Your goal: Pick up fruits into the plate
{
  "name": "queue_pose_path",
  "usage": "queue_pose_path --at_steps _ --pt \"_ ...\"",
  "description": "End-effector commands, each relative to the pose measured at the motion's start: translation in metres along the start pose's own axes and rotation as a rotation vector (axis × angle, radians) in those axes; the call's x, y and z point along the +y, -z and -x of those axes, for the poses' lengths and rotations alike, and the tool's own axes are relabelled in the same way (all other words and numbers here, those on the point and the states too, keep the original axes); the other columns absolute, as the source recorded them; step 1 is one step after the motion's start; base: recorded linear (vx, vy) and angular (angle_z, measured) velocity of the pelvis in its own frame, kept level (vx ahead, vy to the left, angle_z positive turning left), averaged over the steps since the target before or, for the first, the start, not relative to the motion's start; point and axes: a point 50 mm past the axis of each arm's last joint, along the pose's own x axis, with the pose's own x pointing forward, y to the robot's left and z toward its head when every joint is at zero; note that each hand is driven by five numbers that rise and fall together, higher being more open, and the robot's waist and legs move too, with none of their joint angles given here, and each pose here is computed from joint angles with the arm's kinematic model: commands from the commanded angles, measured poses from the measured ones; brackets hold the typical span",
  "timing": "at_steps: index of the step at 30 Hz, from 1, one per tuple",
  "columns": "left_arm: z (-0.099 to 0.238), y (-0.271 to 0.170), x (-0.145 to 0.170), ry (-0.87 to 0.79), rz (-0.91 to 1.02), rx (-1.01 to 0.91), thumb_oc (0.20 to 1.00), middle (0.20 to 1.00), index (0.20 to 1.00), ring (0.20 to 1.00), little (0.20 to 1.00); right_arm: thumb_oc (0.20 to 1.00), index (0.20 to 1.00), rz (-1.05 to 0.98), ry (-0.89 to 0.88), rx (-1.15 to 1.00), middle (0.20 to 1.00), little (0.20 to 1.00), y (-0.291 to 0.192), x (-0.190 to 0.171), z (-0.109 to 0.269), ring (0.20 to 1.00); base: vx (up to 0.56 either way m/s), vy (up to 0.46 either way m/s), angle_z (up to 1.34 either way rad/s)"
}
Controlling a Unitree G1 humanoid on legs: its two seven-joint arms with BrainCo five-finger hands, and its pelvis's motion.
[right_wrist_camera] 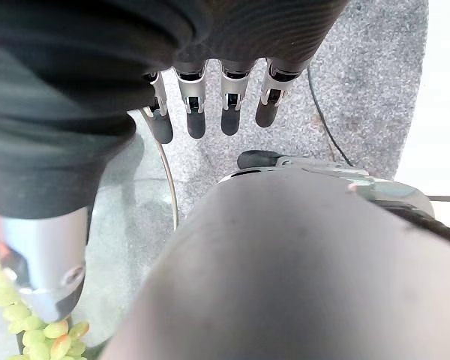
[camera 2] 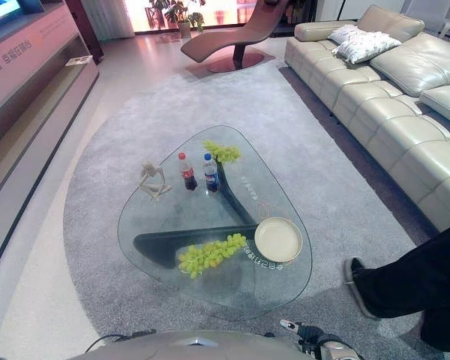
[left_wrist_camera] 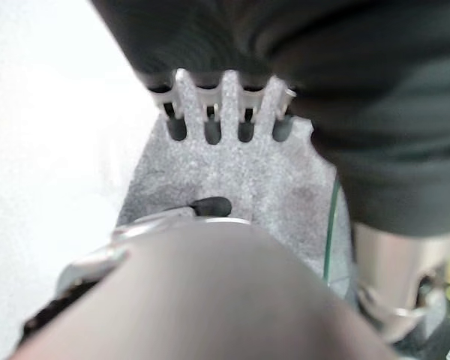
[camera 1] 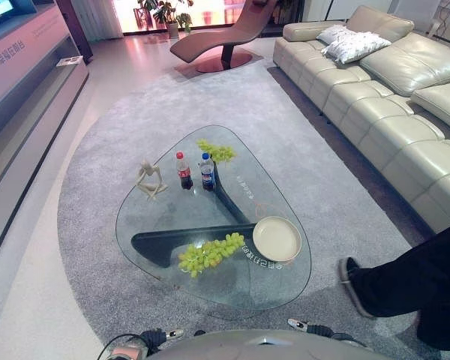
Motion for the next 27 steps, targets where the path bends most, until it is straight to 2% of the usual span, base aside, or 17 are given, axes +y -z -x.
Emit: queue_pose_path --at_steps 1,3,11,14,18,27 --pt "-0.002 -0.022 -0.002 -0.019 -0.078 -0.056 1.0 1.0 1.0 1.0 1.0 1.0 1.0 -0.038 -0.05 -0.052 1.0 1.0 -0.022 0.018 -0.006 1.0 0.0 0.0 0.0" --pt "-0.001 -0.027 -0.003 -0.004 -0.046 -0.093 1.0 1.0 1.0 1.0 1.0 1.0 1.0 -0.034 -0.051 -0.052 1.0 1.0 -0.023 0.018 -0.005 1.0 0.0 0.0 0.0" --pt "-0.002 -0.019 0.004 -0.11 0.009 -0.018 1.0 1.0 1.0 1.0 1.0 1.0 1.0 -0.03 -0.058 -0.045 1.0 1.0 -0.021 0.018 -0.005 1.0 0.0 0.0 0.0" --pt "-0.001 -0.003 0.006 -0.131 -0.025 0.104 1.0 1.0 1.0 1.0 1.0 1.0 1.0 -0.026 -0.061 -0.038 1.0 1.0 -0.019 0.019 -0.006 1.0 0.02 0.001 0.0" --pt "-0.001 0.006 0.005 -0.115 -0.027 0.159 1.0 1.0 1.0 1.0 1.0 1.0 1.0 -0.018 -0.066 -0.031 1.0 1.0 -0.018 0.021 -0.006 1.0 0.02 -0.004 0.0" --pt "-0.001 -0.004 0.012 -0.156 -0.082 0.114 1.0 1.0 1.0 1.0 1.0 1.0 1.0 -0.01 -0.075 -0.043 1.0 1.0 -0.025 0.018 -0.006 1.0 0.02 -0.003 -0.01"
